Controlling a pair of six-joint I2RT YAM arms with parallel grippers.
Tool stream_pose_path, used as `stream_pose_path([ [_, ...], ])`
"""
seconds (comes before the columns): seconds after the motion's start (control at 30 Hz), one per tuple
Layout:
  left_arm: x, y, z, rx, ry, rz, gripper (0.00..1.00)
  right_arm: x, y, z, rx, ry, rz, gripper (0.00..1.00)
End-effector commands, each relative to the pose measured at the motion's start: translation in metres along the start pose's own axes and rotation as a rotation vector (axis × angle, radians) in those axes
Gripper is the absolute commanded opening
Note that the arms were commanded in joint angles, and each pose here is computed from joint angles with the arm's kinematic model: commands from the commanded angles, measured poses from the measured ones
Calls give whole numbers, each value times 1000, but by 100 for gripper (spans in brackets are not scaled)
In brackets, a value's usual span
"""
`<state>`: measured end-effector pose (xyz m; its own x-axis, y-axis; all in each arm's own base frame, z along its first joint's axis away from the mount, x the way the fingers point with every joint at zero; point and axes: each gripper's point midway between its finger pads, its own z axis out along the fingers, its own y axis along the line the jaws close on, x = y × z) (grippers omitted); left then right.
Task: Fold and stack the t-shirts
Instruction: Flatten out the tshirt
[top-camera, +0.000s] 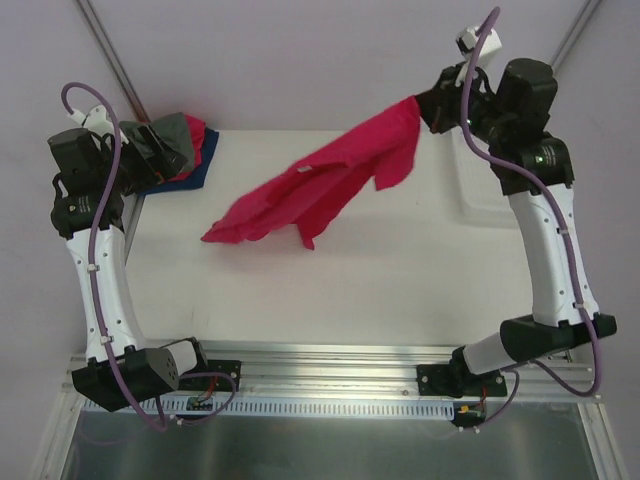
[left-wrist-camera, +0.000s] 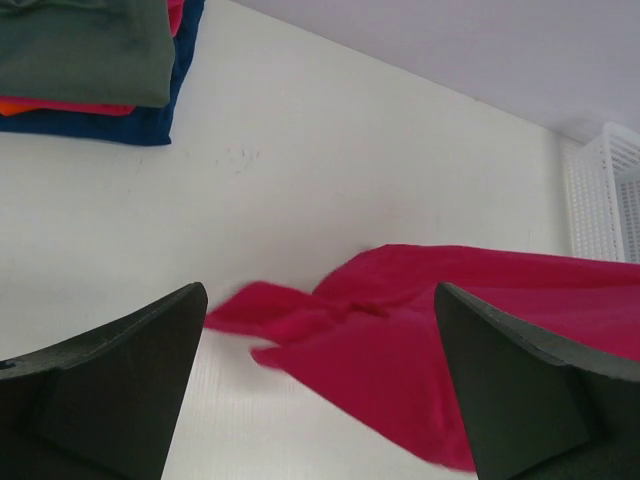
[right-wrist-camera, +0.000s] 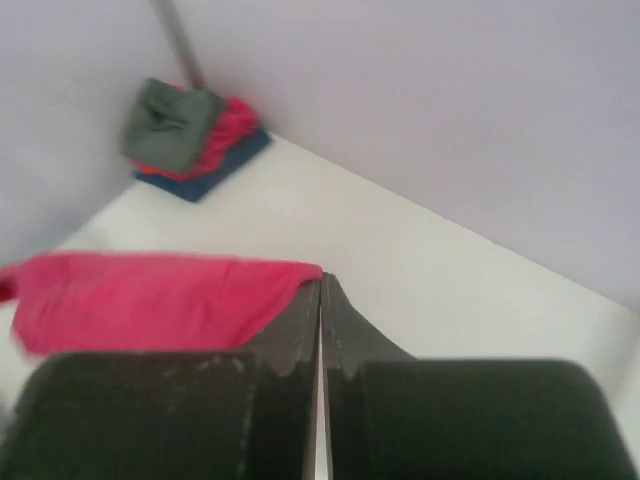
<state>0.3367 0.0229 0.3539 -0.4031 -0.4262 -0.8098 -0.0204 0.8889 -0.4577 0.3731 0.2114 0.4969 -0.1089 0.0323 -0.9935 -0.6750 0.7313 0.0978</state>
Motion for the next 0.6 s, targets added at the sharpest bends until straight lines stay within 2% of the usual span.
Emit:
stream_pose_path([
  [0.0, -8, 0, 1, 5, -19, 4, 99, 47, -42, -26, 101, 143, -139, 1],
  [0.03, -9, -1, 1, 10, -19, -5, 99, 65, -51, -33, 112, 207, -172, 31],
  [0.07, -9, -1, 3, 15, -14, -8, 99, 117, -57, -37, 120, 347, -112, 57],
  [0.1, -10, -2, 3, 20, -14, -8, 99, 142, -63, -41, 152, 415, -81, 82],
  [0.13, -11, -3, 3, 24, -16, -10, 99, 166, -60, -43, 141, 477, -35, 97],
  [0.17, -11, -2, 6, 24, -12, -12, 99, 201, -56, -48, 125, 567, 31, 97],
  [0.23, -12, -3, 6, 27, -12, -10, 99, 215, -44, -47, 83, 592, 116, 97],
  [0.27, -13, -3, 5, 28, -14, -7, 99, 208, -40, -39, 85, 544, 165, 97],
  [0.33, -13, -3, 5, 28, -14, -5, 99, 188, -16, -28, -8, 486, 153, 97],
  [0.43, -10, -2, 6, 24, -8, -7, 99, 167, 26, -13, -149, 481, 171, 99],
  [0.5, -11, 0, 7, 19, -10, -3, 99, 184, 54, -14, -226, 561, 290, 97],
  [0.57, -13, 0, 7, 15, -14, 2, 99, 207, 91, -22, -315, 657, 327, 97],
])
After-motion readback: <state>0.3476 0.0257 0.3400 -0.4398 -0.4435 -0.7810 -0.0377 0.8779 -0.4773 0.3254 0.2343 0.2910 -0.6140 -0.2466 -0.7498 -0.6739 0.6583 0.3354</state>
